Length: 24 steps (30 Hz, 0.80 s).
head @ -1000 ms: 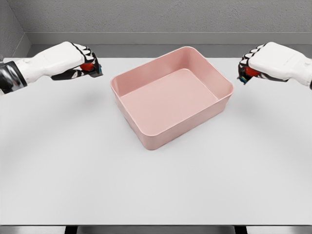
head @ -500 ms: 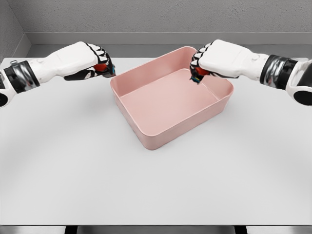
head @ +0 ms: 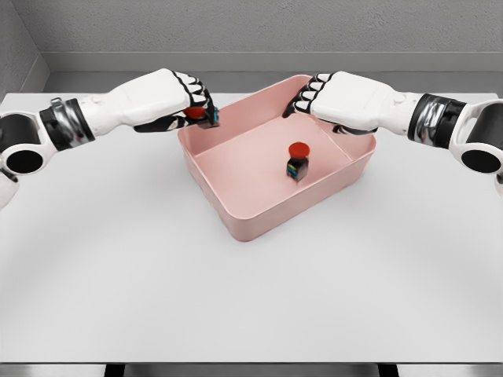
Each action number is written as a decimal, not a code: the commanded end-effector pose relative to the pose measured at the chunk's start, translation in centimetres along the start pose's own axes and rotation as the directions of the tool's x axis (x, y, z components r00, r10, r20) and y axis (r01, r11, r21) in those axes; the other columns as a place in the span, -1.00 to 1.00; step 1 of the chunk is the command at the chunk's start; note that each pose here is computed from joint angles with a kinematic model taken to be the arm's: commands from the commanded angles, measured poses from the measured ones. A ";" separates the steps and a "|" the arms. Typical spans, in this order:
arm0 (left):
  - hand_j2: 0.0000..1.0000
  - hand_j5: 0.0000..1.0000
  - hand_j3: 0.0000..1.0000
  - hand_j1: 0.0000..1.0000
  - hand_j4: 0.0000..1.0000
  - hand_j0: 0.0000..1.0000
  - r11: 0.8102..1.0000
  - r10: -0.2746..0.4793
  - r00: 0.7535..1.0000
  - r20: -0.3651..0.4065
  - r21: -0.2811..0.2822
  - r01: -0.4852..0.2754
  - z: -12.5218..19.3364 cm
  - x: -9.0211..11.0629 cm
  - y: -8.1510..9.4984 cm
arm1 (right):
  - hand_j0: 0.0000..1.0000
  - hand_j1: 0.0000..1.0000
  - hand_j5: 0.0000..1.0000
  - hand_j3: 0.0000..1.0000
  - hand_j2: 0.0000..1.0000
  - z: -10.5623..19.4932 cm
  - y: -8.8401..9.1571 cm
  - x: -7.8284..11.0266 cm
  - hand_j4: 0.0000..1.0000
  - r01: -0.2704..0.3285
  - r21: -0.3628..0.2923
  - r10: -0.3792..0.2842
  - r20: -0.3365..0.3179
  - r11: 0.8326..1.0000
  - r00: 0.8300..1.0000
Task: Put the industrial switch in the basket with both arms
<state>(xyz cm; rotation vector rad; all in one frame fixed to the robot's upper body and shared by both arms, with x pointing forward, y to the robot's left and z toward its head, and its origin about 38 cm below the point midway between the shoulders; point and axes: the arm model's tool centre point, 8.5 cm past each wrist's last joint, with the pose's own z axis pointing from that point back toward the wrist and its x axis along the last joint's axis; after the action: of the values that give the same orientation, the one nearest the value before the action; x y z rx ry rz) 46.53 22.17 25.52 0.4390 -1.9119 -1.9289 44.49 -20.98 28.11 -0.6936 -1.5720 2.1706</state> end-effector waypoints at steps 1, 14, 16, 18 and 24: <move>-0.07 -0.07 -0.07 -0.07 -0.07 -0.07 1.000 0.006 1.000 0.012 0.008 -0.006 -0.4 0.3 0.1 | 0.85 0.85 0.85 0.85 0.85 0.1 0.0 -0.1 0.85 0.002 -0.001 -0.002 -0.004 1.000 1.000; -0.07 -0.07 -0.07 -0.07 -0.07 -0.07 1.000 0.004 0.998 0.066 0.017 -0.005 -2.4 1.8 0.5 | 0.85 0.85 0.85 0.85 0.85 5.7 3.1 -3.7 0.85 0.035 0.075 -0.022 -0.161 0.997 0.987; -0.05 -0.05 -0.05 -0.05 -0.05 -0.05 1.000 0.004 0.998 0.067 0.016 -0.005 -2.5 1.8 0.5 | 0.85 0.85 0.85 0.85 0.85 5.7 3.1 -3.6 0.85 0.033 0.075 -0.021 -0.158 0.997 0.987; 0.03 0.03 0.03 0.03 0.03 0.03 1.000 -0.001 0.997 0.079 0.019 0.000 -2.7 2.2 0.7 | 0.87 0.87 0.87 0.87 0.87 5.7 3.4 -3.5 0.87 0.037 0.078 -0.025 -0.155 0.996 0.988; 1.00 1.00 1.00 1.00 1.00 1.00 0.999 -0.009 0.993 0.116 0.039 0.005 -3.3 3.3 1.2 | 1.00 1.00 1.00 1.00 1.00 6.6 3.6 -3.6 1.00 0.027 0.098 -0.011 -0.154 0.995 0.988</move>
<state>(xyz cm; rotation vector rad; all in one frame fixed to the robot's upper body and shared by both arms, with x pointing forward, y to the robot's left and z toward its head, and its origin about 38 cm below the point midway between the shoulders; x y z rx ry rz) 45.53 17.99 26.60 0.3646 -2.0090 -1.9683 43.65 -28.87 26.82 -0.7857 -1.3827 2.1057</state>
